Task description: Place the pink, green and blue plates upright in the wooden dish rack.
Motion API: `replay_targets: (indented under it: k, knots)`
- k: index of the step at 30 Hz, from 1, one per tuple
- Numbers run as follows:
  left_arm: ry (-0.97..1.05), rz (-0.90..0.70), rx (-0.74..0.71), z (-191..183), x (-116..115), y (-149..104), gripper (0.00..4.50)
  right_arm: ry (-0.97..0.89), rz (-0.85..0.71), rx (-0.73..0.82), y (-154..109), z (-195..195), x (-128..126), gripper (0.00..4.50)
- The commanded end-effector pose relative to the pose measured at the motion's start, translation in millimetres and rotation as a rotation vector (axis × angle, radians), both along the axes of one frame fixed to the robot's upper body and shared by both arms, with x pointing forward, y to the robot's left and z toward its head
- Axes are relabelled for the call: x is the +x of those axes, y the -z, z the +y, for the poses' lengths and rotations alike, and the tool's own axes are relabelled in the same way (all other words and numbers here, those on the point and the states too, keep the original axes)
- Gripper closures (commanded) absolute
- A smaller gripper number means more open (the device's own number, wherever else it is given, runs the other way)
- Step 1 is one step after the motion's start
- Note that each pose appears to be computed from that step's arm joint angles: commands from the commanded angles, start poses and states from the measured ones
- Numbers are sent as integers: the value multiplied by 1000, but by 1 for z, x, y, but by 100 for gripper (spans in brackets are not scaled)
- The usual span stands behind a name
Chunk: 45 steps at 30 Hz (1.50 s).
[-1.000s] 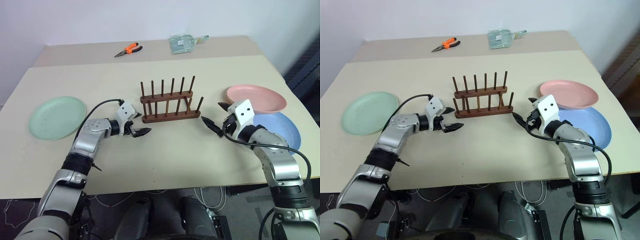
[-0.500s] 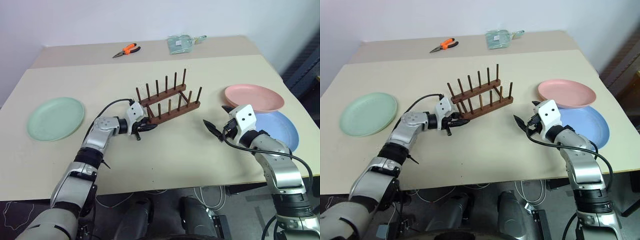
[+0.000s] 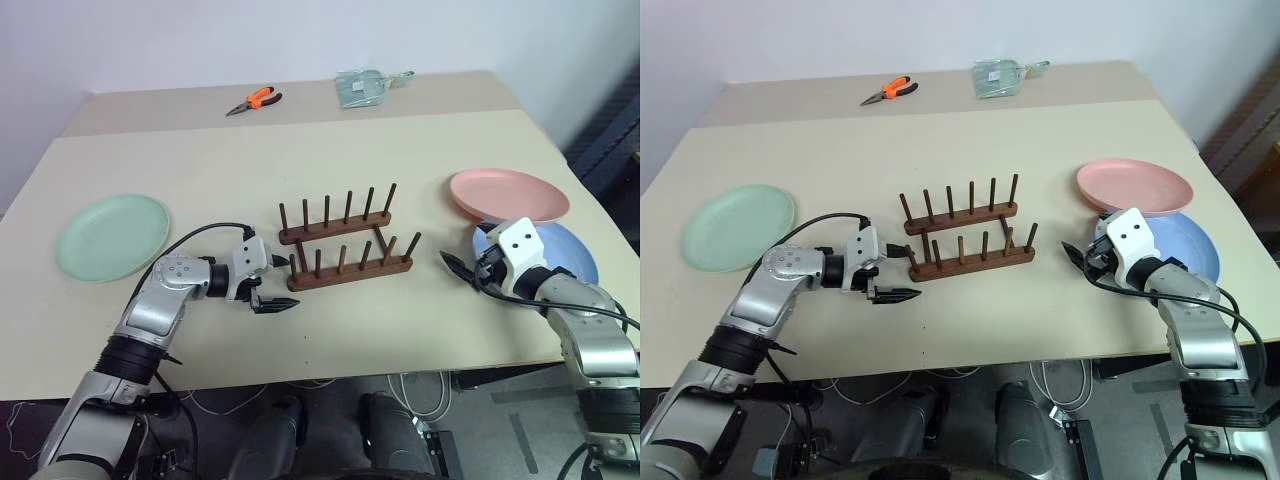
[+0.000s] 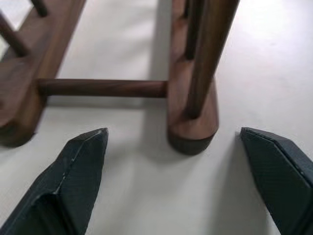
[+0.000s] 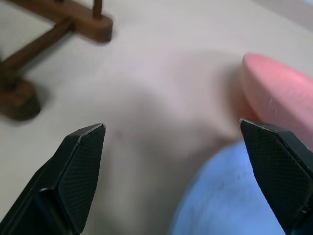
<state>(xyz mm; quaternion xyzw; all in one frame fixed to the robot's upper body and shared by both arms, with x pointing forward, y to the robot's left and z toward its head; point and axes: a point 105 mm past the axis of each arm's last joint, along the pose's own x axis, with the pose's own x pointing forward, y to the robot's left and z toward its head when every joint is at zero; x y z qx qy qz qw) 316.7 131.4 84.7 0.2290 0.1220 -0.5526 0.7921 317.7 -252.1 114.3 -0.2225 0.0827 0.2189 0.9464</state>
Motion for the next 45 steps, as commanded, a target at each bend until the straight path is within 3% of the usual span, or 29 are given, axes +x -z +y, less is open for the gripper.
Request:
replay_targets:
  k: [1,4,7,8,13,21,27,33,36,39,45]
  knots:
    - [-120,97,54,38,-14,13,63,-138,23,22,-13,16,-20,138]
    - [-96,183,3,35,-38,12,163,-243,96,48,-9,35,-37,285]
    - [-44,238,-82,7,-58,10,323,-363,194,43,7,62,-54,448]
    - [-29,242,-98,-3,-62,11,371,-384,212,35,13,69,-57,450]
    - [-82,217,-156,-39,-60,22,371,-314,195,-42,34,79,-37,450]
    - [-563,-22,-142,-17,8,38,371,-135,60,-112,37,81,15,450]
    - [-669,-52,-158,-7,23,40,371,-83,18,-98,38,91,40,450]
    - [-685,-75,-167,-6,28,37,371,-104,-6,-81,29,90,41,450]
    - [-685,-102,-175,-3,26,33,379,-128,-74,-113,0,72,31,370]
    - [-621,-122,-292,-14,17,13,379,-94,-195,-232,-45,38,18,221]
    - [-419,-97,-419,-46,-8,-10,379,-14,-237,-540,-69,-8,14,221]
